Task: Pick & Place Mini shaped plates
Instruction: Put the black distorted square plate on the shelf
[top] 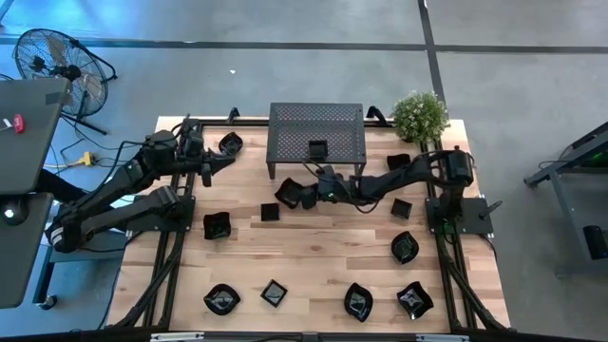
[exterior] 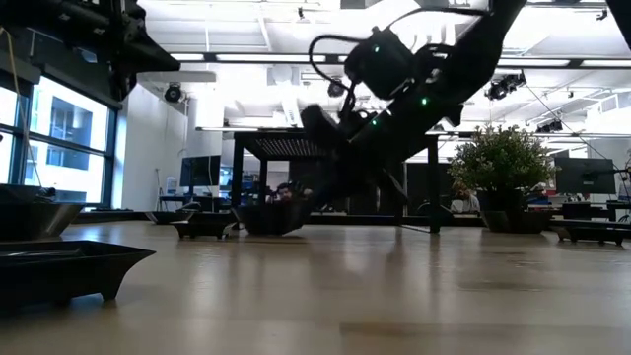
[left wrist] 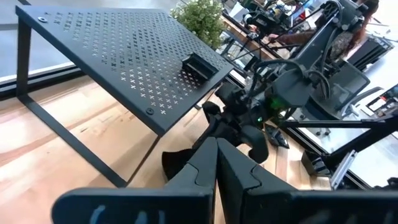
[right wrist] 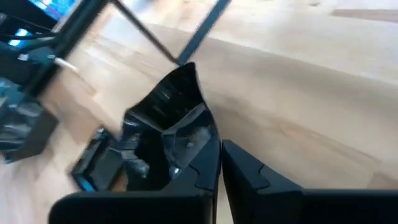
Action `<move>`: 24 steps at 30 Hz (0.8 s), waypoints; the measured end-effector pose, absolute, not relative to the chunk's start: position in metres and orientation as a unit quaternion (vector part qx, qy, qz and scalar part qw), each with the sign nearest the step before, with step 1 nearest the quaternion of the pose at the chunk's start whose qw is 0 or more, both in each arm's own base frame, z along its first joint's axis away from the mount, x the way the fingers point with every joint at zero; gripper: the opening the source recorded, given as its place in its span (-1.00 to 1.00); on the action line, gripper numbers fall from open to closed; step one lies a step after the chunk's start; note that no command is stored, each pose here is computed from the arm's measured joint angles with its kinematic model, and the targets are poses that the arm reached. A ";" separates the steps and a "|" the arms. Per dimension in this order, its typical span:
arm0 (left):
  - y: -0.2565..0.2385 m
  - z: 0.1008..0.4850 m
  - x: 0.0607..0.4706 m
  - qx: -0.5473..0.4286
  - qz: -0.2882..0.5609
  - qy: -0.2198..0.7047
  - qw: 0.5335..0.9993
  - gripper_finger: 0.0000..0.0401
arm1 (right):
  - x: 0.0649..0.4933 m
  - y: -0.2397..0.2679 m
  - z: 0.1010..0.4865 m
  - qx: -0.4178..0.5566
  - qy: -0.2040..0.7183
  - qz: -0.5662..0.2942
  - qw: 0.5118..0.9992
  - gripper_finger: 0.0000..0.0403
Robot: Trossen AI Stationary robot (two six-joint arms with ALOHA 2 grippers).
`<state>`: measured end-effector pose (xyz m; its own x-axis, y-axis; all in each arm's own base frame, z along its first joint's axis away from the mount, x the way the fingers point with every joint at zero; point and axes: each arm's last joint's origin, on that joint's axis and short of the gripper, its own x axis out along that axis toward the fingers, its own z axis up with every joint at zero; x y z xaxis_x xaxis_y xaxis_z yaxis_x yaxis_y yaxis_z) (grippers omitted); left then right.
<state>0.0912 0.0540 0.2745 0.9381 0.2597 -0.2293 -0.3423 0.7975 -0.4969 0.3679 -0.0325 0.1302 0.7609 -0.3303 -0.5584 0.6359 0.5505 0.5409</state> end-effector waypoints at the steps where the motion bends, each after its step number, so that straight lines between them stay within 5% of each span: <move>1: 0.054 0.274 0.092 -0.276 0.158 0.077 0.945 -1.00 | 0.367 -0.030 0.133 0.380 0.201 -0.279 0.859 -0.95; 9: 0.059 0.267 0.101 -0.298 0.133 0.115 0.938 -0.94 | 0.363 -0.009 0.162 0.382 0.179 -0.251 0.871 -0.98; 18: 0.059 0.238 0.132 -0.313 0.118 0.252 0.908 -0.57 | 0.351 -0.001 0.182 0.389 0.198 -0.241 0.867 -0.88; 24: 0.048 0.228 0.159 -0.286 0.150 0.275 0.906 -0.59 | 0.333 -0.001 0.209 0.370 0.208 -0.242 0.873 -0.80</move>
